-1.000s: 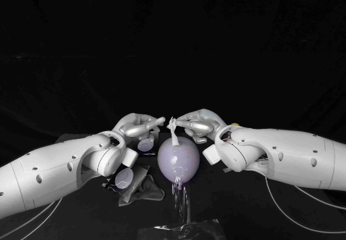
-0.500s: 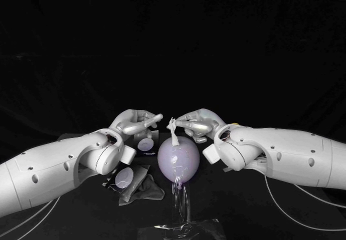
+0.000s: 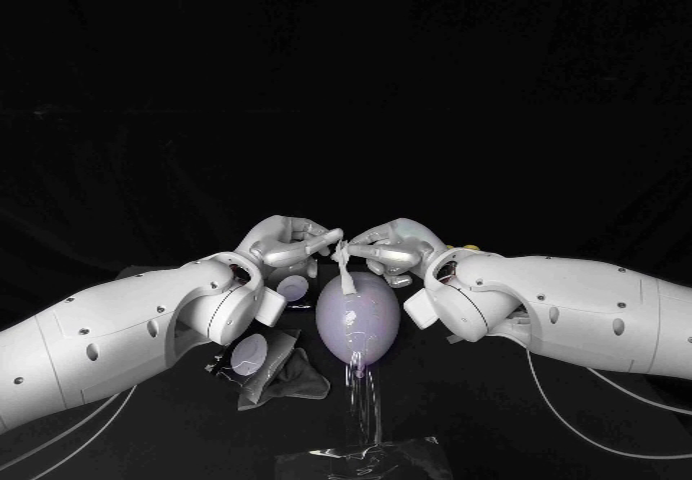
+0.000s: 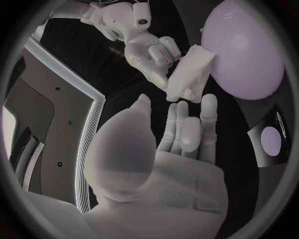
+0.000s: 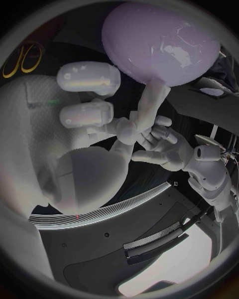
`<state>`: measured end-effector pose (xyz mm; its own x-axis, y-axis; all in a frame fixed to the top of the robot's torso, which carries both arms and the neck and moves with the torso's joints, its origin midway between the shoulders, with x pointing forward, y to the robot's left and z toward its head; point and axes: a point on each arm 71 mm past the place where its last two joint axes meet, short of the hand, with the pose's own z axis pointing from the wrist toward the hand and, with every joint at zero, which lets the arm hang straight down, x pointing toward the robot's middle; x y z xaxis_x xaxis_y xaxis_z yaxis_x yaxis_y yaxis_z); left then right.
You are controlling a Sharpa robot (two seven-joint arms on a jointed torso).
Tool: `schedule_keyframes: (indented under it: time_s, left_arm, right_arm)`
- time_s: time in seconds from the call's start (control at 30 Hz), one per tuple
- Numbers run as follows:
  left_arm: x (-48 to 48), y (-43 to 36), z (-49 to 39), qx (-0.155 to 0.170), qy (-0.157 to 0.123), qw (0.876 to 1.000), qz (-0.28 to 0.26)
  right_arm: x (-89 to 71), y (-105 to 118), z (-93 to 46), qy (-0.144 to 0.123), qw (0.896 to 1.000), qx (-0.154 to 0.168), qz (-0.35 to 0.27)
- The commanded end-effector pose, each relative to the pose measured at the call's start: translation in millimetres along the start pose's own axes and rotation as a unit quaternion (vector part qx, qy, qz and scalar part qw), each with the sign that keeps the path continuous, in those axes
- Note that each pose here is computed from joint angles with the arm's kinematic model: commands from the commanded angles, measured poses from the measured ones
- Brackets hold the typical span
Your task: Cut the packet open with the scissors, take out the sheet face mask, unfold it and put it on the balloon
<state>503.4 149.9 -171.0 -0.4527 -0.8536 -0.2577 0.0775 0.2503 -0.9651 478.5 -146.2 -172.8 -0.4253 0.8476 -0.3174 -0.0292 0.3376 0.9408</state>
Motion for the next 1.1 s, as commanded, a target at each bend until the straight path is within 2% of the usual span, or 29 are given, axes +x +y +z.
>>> schedule_keyframes:
  time_s: [0.03,0.77,1.1]
  left_arm:
    - [4.1,-0.3,2.2,-0.016,0.014,1.000,0.017]
    - [3.2,1.7,4.2,-0.031,0.007,0.999,0.027]
    - [3.3,-0.1,4.7,-0.020,0.003,0.999,0.029]
  right_arm:
    - [2.2,1.4,0.2,0.007,1.000,-0.004,-0.010]
    - [4.3,2.5,-0.9,0.012,1.000,-0.007,-0.010]
    - [5.0,2.7,-0.9,0.013,1.000,-0.007,-0.009]
